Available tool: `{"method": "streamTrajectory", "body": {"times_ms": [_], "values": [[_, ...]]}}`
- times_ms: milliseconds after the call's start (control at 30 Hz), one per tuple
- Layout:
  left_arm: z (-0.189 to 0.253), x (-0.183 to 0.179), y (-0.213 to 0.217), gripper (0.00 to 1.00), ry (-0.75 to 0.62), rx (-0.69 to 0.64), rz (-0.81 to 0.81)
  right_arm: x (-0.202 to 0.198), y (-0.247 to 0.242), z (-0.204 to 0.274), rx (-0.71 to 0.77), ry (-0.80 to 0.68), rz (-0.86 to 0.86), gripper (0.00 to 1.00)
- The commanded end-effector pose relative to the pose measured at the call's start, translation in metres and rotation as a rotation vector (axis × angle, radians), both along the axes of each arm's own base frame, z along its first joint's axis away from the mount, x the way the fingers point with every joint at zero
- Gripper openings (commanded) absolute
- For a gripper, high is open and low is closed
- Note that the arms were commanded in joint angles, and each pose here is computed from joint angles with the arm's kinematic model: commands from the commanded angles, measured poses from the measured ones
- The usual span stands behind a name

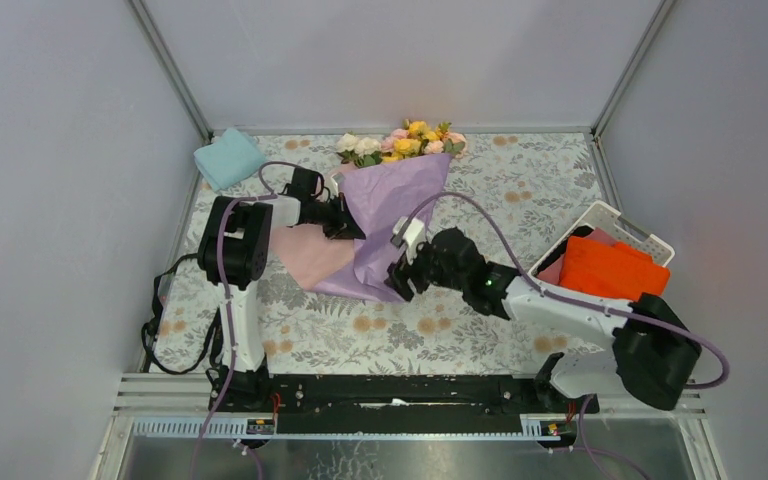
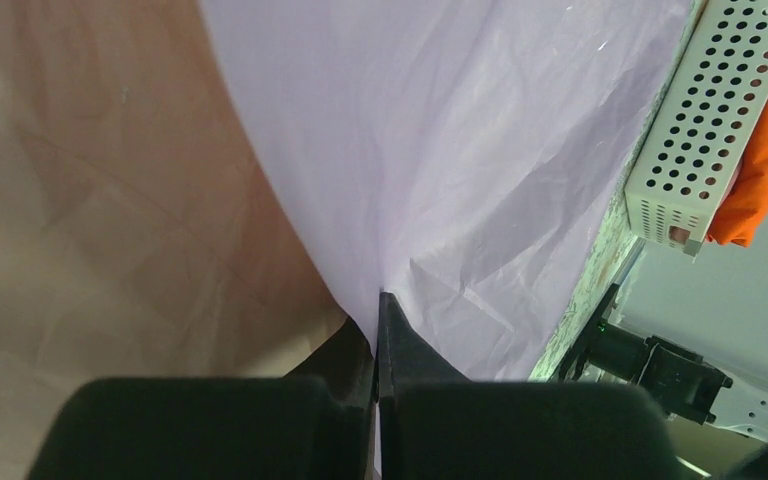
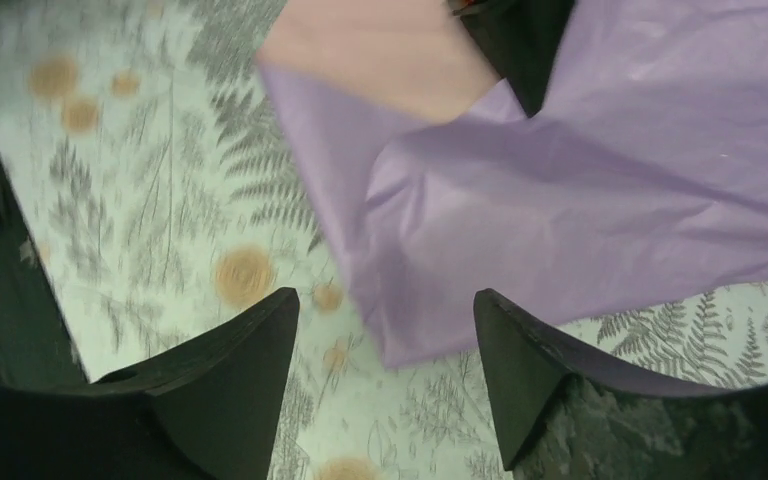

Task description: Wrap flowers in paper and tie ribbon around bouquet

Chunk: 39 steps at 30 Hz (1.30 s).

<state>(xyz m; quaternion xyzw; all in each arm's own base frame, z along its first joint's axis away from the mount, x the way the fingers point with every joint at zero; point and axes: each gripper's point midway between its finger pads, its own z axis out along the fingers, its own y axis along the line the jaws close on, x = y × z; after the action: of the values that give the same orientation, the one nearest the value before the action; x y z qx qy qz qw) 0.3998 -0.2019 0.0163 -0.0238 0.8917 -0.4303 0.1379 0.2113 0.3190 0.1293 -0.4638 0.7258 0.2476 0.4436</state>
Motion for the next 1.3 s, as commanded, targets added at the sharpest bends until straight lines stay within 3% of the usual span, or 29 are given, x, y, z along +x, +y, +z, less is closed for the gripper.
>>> {"method": "streamTrajectory", "body": {"times_ms": [0,133,267,433,533,633,700,767,867,1133,1233,1267], "values": [[-0.025,-0.007,0.01,0.0,0.021,0.093,0.012,0.035,0.027,0.001,0.229,0.248,-0.119,0.65],[-0.029,-0.009,0.014,0.0,0.028,0.114,0.019,0.063,0.054,-0.023,0.247,0.357,-0.169,0.29],[-0.03,-0.01,0.016,0.0,0.022,0.128,0.021,0.066,0.045,-0.064,0.227,0.477,-0.238,0.14],[-0.03,-0.007,0.023,0.0,0.02,0.138,0.029,0.016,-0.008,-0.124,0.086,0.678,-0.343,0.04],[-0.029,-0.01,0.023,0.0,0.01,0.143,0.022,-0.011,-0.049,-0.13,0.009,0.728,-0.434,0.04],[-0.029,-0.017,0.024,0.0,0.005,0.148,0.007,-0.003,-0.078,-0.105,0.06,0.714,-0.513,0.1],[-0.029,-0.017,0.025,0.0,-0.003,0.157,0.003,0.021,-0.09,-0.079,0.162,0.684,-0.553,0.26],[-0.029,-0.017,0.025,0.0,-0.005,0.156,0.004,0.051,-0.096,-0.063,0.251,0.672,-0.574,0.56],[-0.029,-0.018,0.025,0.0,-0.005,0.155,0.005,0.081,-0.082,-0.06,0.34,0.761,-0.54,0.74],[-0.038,-0.026,0.026,0.0,0.021,0.164,0.012,0.136,-0.046,-0.089,0.572,0.982,-0.57,0.69],[-0.04,-0.028,0.029,0.0,0.024,0.179,0.013,0.137,-0.04,-0.092,0.643,1.031,-0.554,0.61],[-0.041,-0.03,0.03,0.0,0.025,0.187,0.015,0.135,-0.04,-0.092,0.648,1.034,-0.549,0.53]]}}
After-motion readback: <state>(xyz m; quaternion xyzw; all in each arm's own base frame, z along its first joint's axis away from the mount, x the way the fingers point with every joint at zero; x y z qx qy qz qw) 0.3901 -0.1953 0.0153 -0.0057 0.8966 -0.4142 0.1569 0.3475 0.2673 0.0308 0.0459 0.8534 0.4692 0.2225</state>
